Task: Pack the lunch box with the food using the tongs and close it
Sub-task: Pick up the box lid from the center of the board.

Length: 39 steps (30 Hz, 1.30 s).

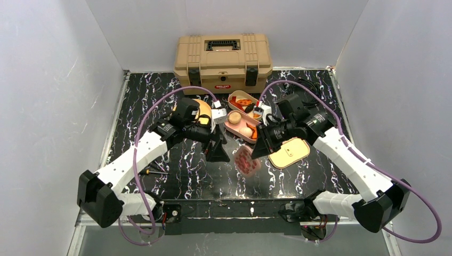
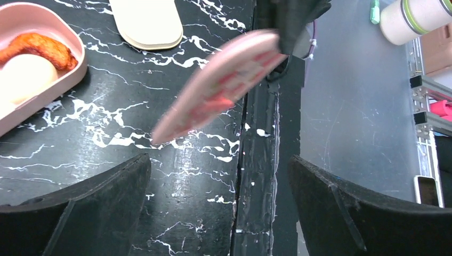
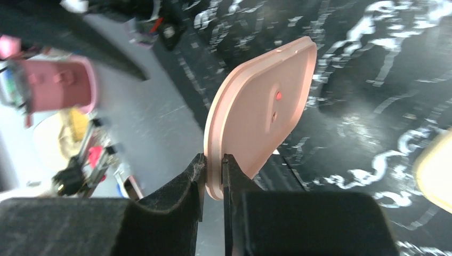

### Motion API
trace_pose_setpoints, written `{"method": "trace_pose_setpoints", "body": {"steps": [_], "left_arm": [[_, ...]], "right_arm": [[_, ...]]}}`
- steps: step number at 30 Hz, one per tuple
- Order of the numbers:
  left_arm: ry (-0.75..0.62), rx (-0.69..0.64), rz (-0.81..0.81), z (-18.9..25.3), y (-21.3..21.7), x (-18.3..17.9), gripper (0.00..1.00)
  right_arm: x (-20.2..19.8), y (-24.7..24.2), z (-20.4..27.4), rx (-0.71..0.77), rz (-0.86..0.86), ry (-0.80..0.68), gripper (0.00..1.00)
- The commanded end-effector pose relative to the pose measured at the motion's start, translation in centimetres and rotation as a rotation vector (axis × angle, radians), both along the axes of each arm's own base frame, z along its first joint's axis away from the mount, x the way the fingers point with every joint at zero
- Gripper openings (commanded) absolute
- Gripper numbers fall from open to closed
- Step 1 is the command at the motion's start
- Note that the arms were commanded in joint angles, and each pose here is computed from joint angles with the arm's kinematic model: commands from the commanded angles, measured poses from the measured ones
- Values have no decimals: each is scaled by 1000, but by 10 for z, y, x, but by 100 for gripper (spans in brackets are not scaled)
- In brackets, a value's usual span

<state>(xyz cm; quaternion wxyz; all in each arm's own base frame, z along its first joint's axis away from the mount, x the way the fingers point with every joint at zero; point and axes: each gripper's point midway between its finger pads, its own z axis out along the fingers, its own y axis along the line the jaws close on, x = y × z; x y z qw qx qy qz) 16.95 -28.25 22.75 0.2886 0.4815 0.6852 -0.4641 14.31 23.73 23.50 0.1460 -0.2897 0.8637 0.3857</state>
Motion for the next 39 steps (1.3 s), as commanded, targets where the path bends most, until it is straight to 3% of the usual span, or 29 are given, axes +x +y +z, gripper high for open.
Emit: {"method": "trace_pose_setpoints", "body": {"steps": [1,8,13,16,18,20,23,27,28,29,32,33,36,39], "left_arm": [[37,-8,-94,-1,-2,-17,98],[118,-41,-227,9,-9,-50,97],[199,-68,-287,19,-11,-64,90],[238,-86,-327,24,-13,-72,71],[253,-92,-341,26,-14,-75,51],[258,-89,-343,26,-15,-76,42],[271,-79,-340,24,-15,-77,37],[268,-73,-340,23,-14,-76,8],[258,-69,-334,24,-14,-75,0],[242,-58,-321,23,-14,-73,0],[188,-30,-269,22,-14,-63,0],[169,-16,-240,21,-15,-58,0],[124,27,-89,17,-12,-29,0],[148,-37,119,27,-2,16,0]], "right_arm": [[-42,26,40,288,222,62,1],[-63,37,55,368,352,56,1],[-63,42,58,374,384,54,1],[-62,45,52,351,402,66,1],[-61,45,47,329,409,76,1],[-58,47,45,315,408,67,1],[-54,50,45,320,412,57,1],[-44,55,49,314,387,9,1],[-39,57,51,311,371,-11,9],[-35,58,52,308,350,-32,23],[-18,62,58,297,265,-107,47],[-9,62,62,291,214,-142,50],[15,61,70,318,17,-235,73],[35,54,83,434,-204,-314,89]]}}
